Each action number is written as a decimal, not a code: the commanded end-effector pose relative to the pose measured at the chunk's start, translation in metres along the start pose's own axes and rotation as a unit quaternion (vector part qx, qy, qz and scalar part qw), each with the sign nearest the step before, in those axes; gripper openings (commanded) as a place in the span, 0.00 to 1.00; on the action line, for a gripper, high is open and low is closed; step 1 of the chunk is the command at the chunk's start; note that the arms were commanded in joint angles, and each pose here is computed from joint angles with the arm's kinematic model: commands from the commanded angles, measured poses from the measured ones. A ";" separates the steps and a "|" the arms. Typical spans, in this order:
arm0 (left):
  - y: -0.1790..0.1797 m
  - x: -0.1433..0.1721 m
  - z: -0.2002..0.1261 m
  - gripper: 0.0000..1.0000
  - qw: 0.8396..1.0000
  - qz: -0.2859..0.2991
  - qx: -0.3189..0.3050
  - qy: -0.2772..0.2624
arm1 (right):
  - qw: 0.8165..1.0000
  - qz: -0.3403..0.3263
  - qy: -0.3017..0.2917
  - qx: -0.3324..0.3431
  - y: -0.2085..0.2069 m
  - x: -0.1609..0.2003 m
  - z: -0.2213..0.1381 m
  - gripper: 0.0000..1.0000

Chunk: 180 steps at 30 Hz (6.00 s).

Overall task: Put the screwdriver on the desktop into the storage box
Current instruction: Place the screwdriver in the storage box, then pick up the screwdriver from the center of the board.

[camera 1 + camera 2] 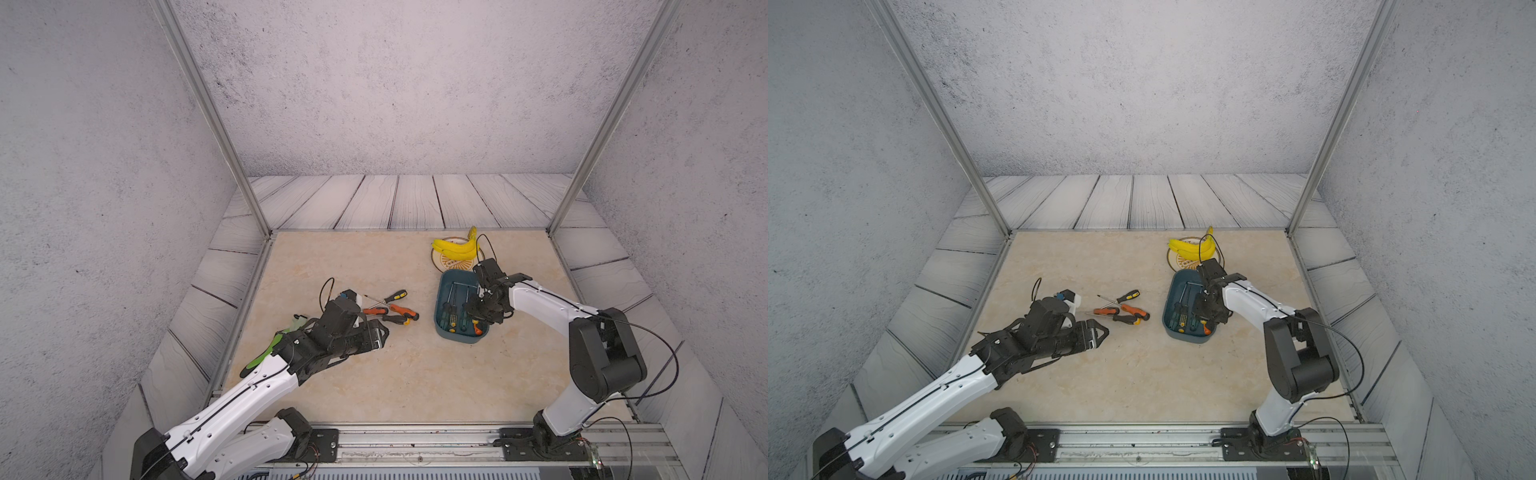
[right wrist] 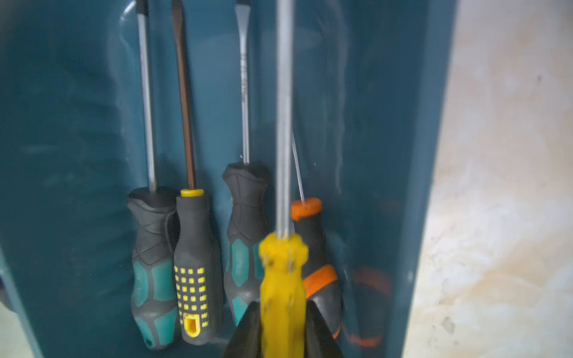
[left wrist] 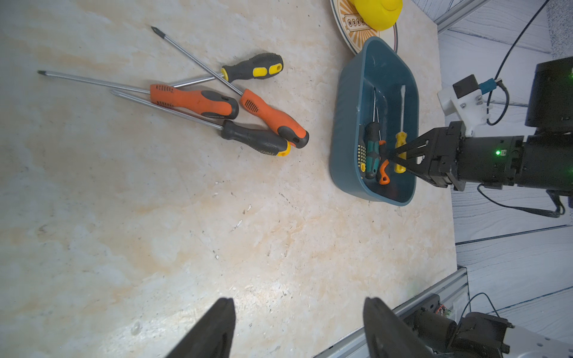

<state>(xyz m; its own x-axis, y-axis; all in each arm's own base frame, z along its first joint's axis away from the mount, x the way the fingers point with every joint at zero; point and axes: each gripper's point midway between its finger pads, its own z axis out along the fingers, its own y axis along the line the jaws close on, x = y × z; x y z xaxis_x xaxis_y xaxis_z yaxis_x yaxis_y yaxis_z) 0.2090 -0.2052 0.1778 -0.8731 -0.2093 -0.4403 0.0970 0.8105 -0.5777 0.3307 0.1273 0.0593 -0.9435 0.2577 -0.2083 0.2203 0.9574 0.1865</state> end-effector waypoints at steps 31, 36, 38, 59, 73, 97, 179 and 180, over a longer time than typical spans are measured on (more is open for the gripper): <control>0.024 -0.004 0.025 0.70 0.997 -0.032 -0.073 0.022 | 0.987 -0.079 -0.060 -0.124 0.026 0.025 -0.088 0.36; 0.034 -0.008 0.037 0.69 0.993 -0.052 -0.097 0.032 | 0.983 -0.095 -0.060 -0.142 0.024 0.045 -0.097 0.36; 0.037 -0.011 0.043 0.69 0.992 -0.060 -0.107 0.035 | 0.983 -0.100 -0.062 -0.143 0.021 0.051 -0.098 0.36; 0.056 -0.039 0.134 0.65 0.970 -0.151 -0.155 0.108 | 0.983 -0.101 -0.055 -0.140 -0.001 0.090 -0.091 0.38; 0.075 -0.045 0.165 0.65 0.954 -0.196 -0.194 0.118 | 0.984 -0.093 -0.058 -0.137 -0.007 0.094 -0.089 0.37; 0.089 -0.034 0.180 0.49 0.942 -0.221 -0.213 0.135 | 0.985 -0.080 -0.065 -0.136 -0.009 0.093 -0.088 0.37; 0.077 -0.011 0.105 0.00 0.949 -0.198 -0.197 0.146 | 0.973 -0.110 -0.076 -0.190 0.021 0.087 -0.099 0.38; 0.075 -0.014 0.103 0.00 0.951 -0.195 -0.193 0.141 | 0.969 -0.119 -0.074 -0.202 0.028 0.088 -0.101 0.38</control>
<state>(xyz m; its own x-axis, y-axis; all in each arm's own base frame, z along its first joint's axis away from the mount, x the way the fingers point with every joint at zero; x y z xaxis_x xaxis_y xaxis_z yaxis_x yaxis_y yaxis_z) 0.2817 -0.2059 0.0632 -0.9022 -0.4309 0.0182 -0.4081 0.8393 -0.3592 0.2241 0.1444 0.1242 -0.9149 0.1282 -0.3827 -0.0505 0.9044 0.4236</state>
